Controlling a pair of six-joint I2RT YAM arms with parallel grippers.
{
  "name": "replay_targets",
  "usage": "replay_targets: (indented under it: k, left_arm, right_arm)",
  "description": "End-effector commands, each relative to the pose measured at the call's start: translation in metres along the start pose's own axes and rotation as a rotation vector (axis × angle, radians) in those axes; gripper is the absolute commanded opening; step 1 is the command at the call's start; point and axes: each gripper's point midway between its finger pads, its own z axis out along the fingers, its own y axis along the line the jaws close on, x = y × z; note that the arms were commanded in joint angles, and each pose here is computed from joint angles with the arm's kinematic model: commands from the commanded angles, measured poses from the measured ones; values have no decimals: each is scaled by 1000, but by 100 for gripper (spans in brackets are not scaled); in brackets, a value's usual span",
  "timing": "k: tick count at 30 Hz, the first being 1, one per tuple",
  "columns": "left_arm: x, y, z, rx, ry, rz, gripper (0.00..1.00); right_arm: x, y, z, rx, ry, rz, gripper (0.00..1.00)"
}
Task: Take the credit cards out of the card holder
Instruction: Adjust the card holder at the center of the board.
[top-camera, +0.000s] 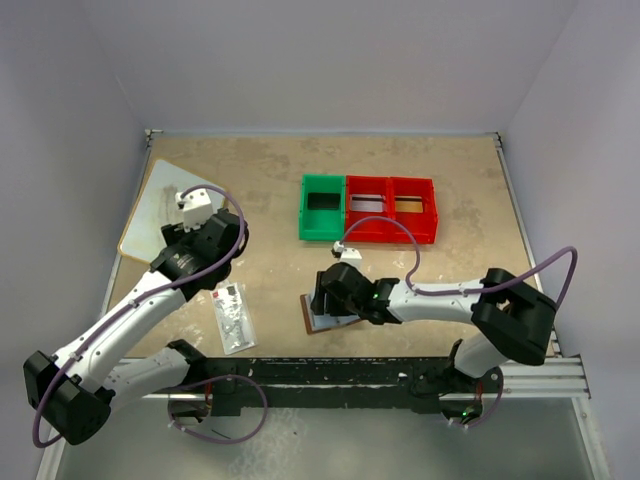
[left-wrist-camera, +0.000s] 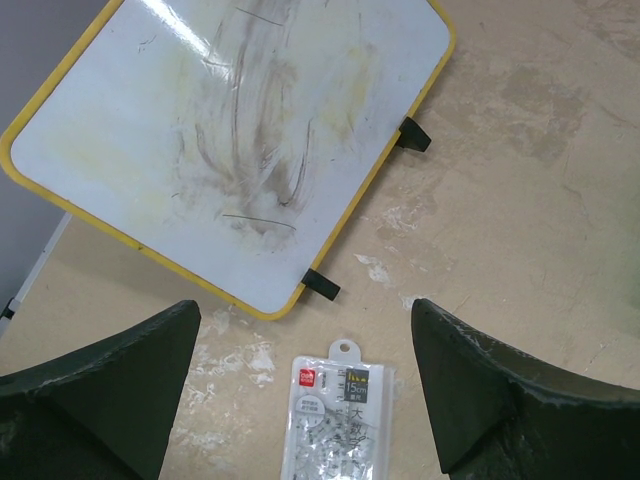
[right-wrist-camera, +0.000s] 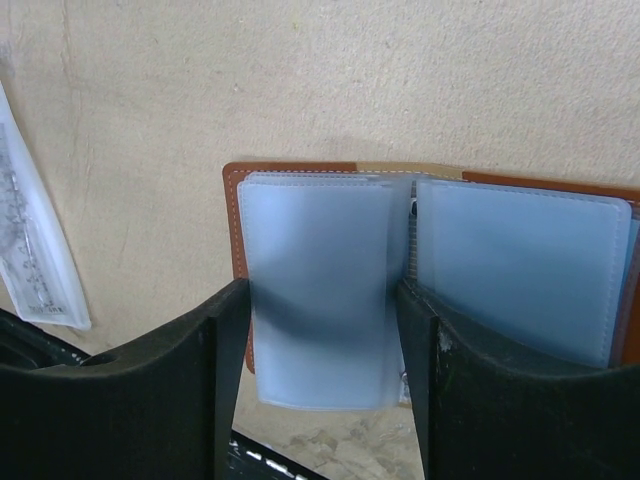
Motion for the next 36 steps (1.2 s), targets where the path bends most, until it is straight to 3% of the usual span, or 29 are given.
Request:
replay_targets:
  k: [1, 7, 15, 22, 25, 32, 36]
  left_arm:
    - [-7, -2, 0, 8, -15, -5, 84]
    - [-5, -4, 0, 19, -8, 0, 81]
    - [2, -18, -2, 95, 28, 6, 77]
    - [5, -26, -5, 147, 51, 4, 74]
    - [16, -57, -18, 338, 120, -10, 71]
    - [58, -159, -90, 1001, 370, -198, 64]
    - [86, -184, -118, 1146, 441, -252, 62]
  right_arm:
    - [3, -1, 6, 20, 20, 0, 62]
    - [-1, 4, 2, -9, 5, 14, 62]
    - [-12, 11, -7, -157, -21, 105, 49]
    - [-12, 5, -12, -166, -29, 135, 47]
    - [-15, 6, -13, -196, -42, 159, 46]
    - [-13, -1, -7, -182, -34, 185, 45]
    - [-9, -5, -6, -180, -29, 200, 45]
